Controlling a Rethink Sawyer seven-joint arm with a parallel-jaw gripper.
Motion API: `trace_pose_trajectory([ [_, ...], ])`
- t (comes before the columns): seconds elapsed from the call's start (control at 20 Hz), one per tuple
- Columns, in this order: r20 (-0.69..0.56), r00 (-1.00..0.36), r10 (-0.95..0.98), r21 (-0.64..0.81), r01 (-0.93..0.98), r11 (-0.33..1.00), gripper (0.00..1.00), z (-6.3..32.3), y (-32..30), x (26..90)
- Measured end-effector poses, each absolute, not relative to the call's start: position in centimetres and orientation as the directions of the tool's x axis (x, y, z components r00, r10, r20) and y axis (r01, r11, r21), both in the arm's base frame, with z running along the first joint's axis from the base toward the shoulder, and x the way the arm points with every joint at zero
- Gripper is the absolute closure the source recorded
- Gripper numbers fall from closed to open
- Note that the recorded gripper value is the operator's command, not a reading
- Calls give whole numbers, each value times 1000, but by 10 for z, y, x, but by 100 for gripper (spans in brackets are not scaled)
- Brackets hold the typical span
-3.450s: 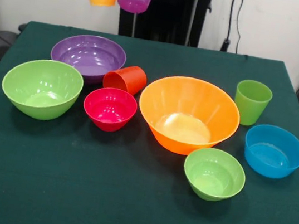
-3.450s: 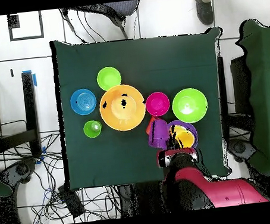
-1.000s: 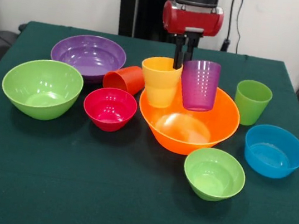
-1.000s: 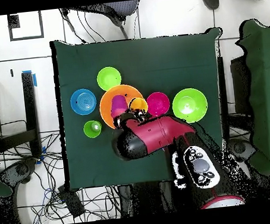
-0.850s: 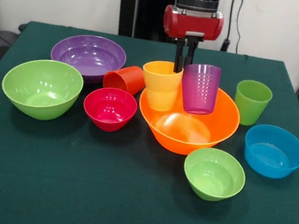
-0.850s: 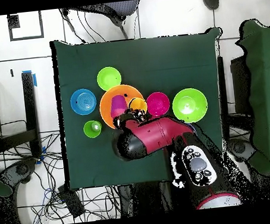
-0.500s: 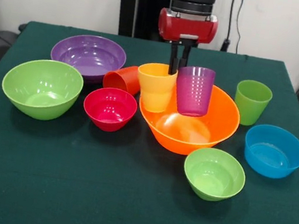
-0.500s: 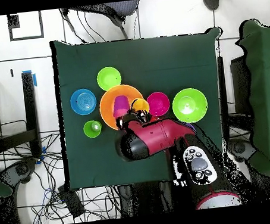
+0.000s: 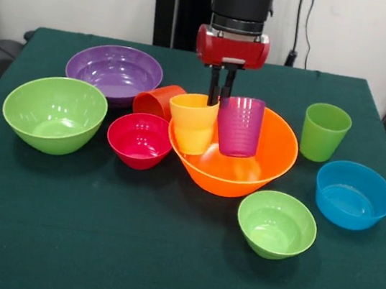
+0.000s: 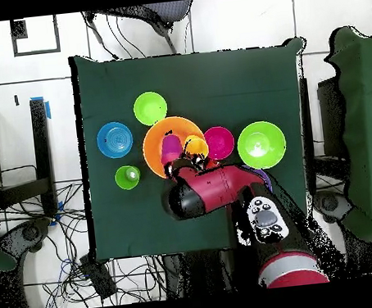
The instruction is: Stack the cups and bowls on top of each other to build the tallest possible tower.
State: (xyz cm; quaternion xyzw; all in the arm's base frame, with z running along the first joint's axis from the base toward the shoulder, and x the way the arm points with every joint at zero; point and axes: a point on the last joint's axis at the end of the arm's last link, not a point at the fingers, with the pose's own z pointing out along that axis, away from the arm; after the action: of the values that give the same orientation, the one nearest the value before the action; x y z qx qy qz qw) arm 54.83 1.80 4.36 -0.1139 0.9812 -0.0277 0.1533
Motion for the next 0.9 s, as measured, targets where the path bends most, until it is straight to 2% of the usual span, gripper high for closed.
trace_pose_trajectory([
  [0.9, -285, -934, -216, -101, -195, 976, 100, 14, 37, 546],
])
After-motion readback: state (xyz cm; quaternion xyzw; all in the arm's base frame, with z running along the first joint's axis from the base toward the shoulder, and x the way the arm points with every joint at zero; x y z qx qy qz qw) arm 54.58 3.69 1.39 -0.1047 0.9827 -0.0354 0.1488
